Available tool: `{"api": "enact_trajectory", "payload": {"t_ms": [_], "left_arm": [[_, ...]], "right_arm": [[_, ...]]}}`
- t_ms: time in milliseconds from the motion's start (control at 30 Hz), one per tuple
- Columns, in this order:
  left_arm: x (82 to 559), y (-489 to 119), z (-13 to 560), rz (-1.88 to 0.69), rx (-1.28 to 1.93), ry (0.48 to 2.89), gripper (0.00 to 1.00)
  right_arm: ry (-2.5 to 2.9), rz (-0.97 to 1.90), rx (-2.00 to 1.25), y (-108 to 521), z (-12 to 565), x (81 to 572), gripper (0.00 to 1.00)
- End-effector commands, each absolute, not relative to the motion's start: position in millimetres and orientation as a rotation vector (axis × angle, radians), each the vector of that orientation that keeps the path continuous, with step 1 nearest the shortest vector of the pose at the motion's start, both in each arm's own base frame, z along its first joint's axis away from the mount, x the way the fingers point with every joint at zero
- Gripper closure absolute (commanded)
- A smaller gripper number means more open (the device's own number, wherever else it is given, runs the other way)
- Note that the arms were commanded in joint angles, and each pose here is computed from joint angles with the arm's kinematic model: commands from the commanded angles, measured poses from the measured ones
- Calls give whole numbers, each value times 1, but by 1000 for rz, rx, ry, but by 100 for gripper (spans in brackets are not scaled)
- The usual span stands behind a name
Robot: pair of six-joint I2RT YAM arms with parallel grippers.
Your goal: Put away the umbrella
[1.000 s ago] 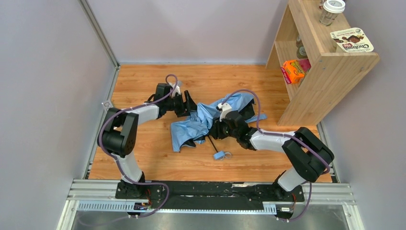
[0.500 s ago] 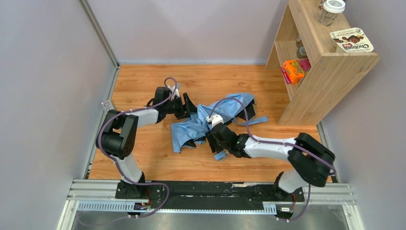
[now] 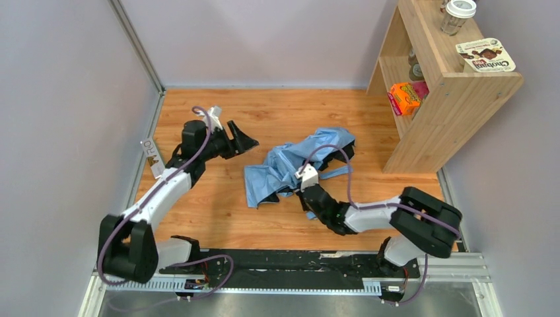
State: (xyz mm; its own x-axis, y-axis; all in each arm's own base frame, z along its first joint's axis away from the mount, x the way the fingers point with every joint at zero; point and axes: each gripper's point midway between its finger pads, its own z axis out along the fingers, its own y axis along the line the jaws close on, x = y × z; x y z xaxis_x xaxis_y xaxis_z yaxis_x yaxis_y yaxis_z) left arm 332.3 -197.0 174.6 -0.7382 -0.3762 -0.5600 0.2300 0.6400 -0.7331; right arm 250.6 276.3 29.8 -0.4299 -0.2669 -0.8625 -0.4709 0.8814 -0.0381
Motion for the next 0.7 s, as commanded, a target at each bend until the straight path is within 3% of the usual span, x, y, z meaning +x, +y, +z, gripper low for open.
{"api": "enact_trajectory", "payload": {"t_ms": [0, 333, 667], "left_arm": [[317, -179, 219, -1071, -124, 2018, 21], [292, -213, 277, -1342, 159, 1836, 21], [279, -249, 284, -1428, 256, 1769, 20]], "right_arm": [[1741, 494, -397, 287, 105, 260, 100], [1535, 786, -491, 302, 186, 233, 100], [1534, 854, -564, 316, 198, 226, 100]]}}
